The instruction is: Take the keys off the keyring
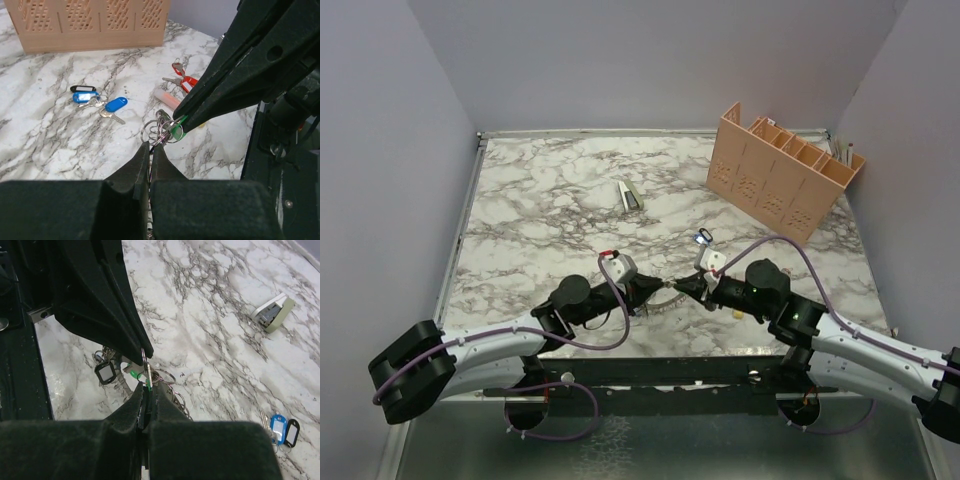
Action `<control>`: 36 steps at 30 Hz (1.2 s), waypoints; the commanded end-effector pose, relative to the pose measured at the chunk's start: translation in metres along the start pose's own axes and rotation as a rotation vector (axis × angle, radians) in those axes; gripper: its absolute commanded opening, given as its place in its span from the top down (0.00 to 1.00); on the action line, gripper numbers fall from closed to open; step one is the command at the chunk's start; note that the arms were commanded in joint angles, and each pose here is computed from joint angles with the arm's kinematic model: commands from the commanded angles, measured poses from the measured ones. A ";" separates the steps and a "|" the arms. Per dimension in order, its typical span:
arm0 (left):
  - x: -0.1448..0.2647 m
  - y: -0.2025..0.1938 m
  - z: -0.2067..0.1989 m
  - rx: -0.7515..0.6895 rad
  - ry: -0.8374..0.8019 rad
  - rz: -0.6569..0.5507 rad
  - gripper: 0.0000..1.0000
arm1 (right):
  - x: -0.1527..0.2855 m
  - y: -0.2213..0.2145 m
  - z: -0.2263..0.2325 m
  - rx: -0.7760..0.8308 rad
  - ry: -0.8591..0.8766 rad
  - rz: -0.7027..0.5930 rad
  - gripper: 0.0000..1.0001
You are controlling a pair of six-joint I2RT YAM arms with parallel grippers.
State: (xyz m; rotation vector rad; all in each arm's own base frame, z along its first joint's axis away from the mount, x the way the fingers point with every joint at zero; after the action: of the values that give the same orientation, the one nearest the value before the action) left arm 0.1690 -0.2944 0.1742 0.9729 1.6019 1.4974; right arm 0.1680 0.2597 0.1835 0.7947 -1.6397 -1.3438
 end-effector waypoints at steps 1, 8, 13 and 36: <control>0.003 0.030 0.004 0.143 0.062 -0.125 1.00 | -0.001 -0.003 0.003 0.074 0.030 -0.030 0.99; 0.006 0.036 -0.004 0.241 0.030 -0.142 1.00 | -0.003 -0.005 0.001 0.102 0.023 -0.046 0.99; 0.010 0.037 -0.005 0.229 0.022 -0.153 1.00 | -0.001 -0.001 0.000 0.116 0.012 -0.069 0.99; -0.002 0.067 0.019 -0.227 0.087 -0.055 1.00 | 0.021 0.026 -0.004 -0.093 -0.074 -0.265 0.64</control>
State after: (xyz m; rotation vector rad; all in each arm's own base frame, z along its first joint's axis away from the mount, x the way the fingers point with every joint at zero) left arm 0.1809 -0.2877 0.2110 0.8298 1.4661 1.6333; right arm 0.1628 0.2554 0.2131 0.8675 -1.5421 -1.5476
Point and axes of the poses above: each gripper's point midway between its finger pads, its own x axis back along the fingers, its own z axis along the line the jaws close on, y = z × x, the point moved 1 cm from there along x, back along the fingers, and after that the axes turned 5 degrees about -x, right-handed, at the moved point
